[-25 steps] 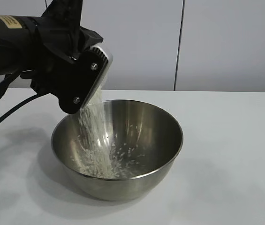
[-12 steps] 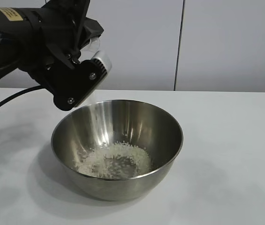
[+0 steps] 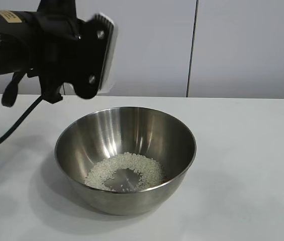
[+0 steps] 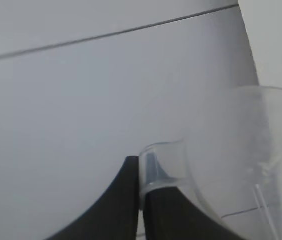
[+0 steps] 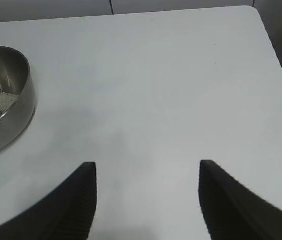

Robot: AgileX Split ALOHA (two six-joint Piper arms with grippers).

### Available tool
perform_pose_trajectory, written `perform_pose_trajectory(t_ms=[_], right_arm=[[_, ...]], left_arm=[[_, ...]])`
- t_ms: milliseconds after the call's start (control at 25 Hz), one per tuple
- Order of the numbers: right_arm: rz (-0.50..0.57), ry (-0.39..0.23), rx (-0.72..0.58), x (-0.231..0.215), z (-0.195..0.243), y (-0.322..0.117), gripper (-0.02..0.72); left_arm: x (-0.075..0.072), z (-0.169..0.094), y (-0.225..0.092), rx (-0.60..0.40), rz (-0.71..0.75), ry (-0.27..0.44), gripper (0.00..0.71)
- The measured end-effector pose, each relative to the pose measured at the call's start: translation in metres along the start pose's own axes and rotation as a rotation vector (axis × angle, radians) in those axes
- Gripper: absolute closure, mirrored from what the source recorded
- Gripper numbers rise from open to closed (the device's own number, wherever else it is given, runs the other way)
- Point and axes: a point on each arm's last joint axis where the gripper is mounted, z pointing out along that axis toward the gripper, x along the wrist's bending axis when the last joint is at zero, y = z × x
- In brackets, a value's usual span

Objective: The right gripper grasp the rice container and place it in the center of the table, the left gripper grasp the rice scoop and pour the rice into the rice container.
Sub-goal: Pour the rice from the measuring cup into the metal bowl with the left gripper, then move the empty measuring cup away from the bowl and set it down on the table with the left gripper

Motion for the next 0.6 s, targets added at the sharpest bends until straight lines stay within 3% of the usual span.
perform_pose_trajectory(t_ms=[200,600], right_arm=[[0.000,0.000,0.000,0.000,0.000,0.000,0.295],[0.000,0.000,0.000,0.000,0.000,0.000,0.295]], left_arm=[[0.002,0.001,-0.011,0.065,-0.491,0.026,0.704],[0.031,-0.007,-0.087,0.212,-1.166,0.192,0.704]])
